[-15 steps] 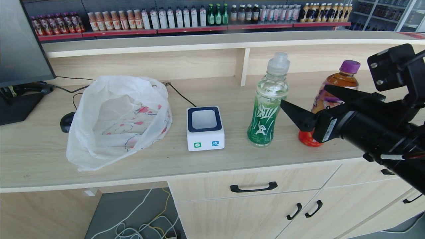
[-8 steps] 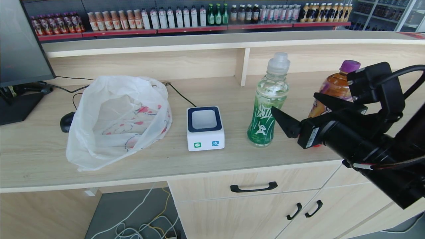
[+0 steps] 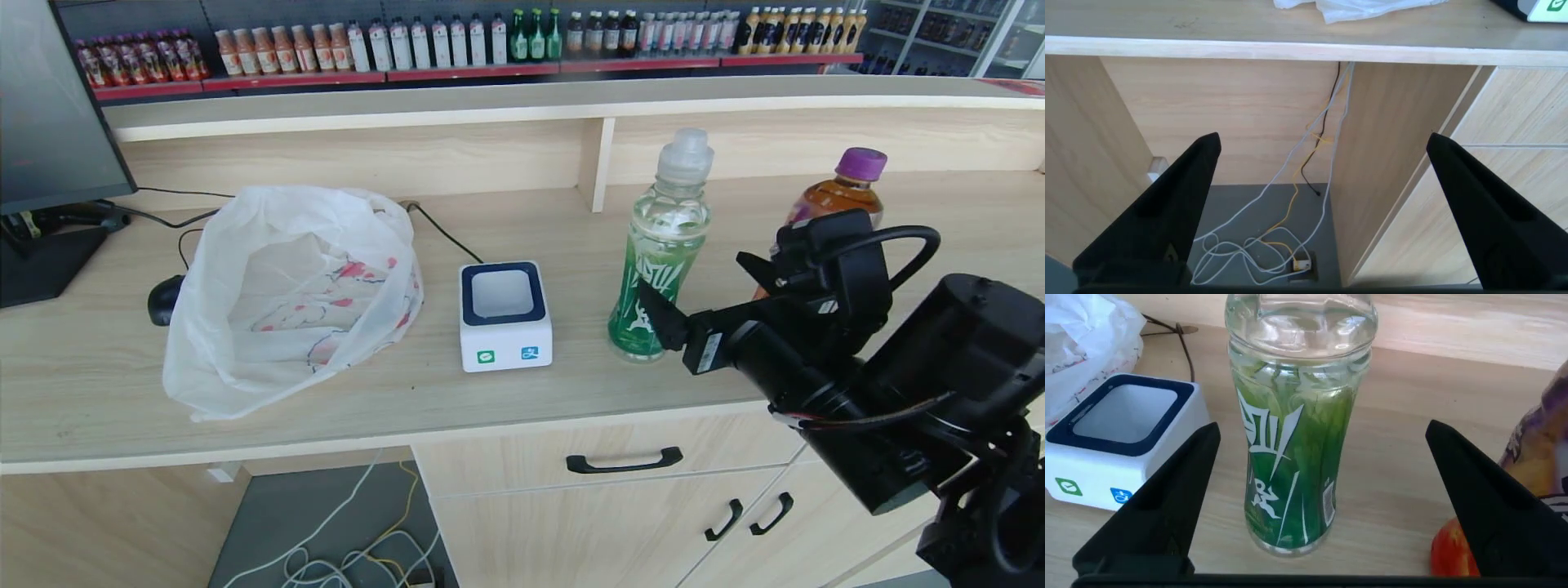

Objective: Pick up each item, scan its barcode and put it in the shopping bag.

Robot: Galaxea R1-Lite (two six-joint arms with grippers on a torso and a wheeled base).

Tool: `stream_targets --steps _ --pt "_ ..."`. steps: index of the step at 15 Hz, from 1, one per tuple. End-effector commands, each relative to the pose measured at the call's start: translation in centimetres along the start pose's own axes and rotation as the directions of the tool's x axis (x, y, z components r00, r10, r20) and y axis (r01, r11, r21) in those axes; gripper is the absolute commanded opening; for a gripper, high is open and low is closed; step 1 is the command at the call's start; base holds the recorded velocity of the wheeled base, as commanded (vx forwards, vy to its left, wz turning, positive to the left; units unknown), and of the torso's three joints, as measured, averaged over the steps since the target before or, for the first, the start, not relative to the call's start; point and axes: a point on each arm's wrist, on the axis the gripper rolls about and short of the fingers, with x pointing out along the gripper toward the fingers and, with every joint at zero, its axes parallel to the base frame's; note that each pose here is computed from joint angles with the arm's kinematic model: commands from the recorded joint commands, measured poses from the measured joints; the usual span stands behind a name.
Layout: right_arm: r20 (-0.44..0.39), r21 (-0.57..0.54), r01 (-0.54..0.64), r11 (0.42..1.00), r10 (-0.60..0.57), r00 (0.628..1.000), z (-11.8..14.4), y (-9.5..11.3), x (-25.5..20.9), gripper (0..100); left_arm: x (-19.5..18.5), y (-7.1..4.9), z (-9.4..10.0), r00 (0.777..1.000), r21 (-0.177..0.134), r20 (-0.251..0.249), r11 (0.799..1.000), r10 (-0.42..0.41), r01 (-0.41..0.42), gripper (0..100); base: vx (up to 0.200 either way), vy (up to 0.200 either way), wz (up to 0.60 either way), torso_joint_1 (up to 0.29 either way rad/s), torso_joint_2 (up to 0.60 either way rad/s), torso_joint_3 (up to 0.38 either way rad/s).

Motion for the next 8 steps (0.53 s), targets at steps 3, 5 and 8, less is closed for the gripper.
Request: stream_targets --steps 3,5,8 --pt "-0.012 -0.003 -0.003 1.0 0.003 1.0 -0.7 0.6 1.1 100 0.0 0.0 0.0 1.0 0.0 0.001 1.0 0.001 -0.001 100 0.0 0.0 0.0 0.0 0.0 0.0" --pt "-0.017 0.002 0.004 1.0 -0.004 1.0 -1.0 0.6 1.5 100 0.0 0.0 0.0 1.0 0.0 0.001 1.0 0.001 -0.001 100 0.0 0.0 0.0 0.0 0.0 0.0" --pt "0.0 0.009 0.017 1.0 -0.017 1.0 -1.0 0.9 2.9 100 0.0 0.0 0.0 1.0 0.0 0.001 1.0 0.001 -0.001 100 0.0 0.0 0.0 0.0 0.0 0.0"
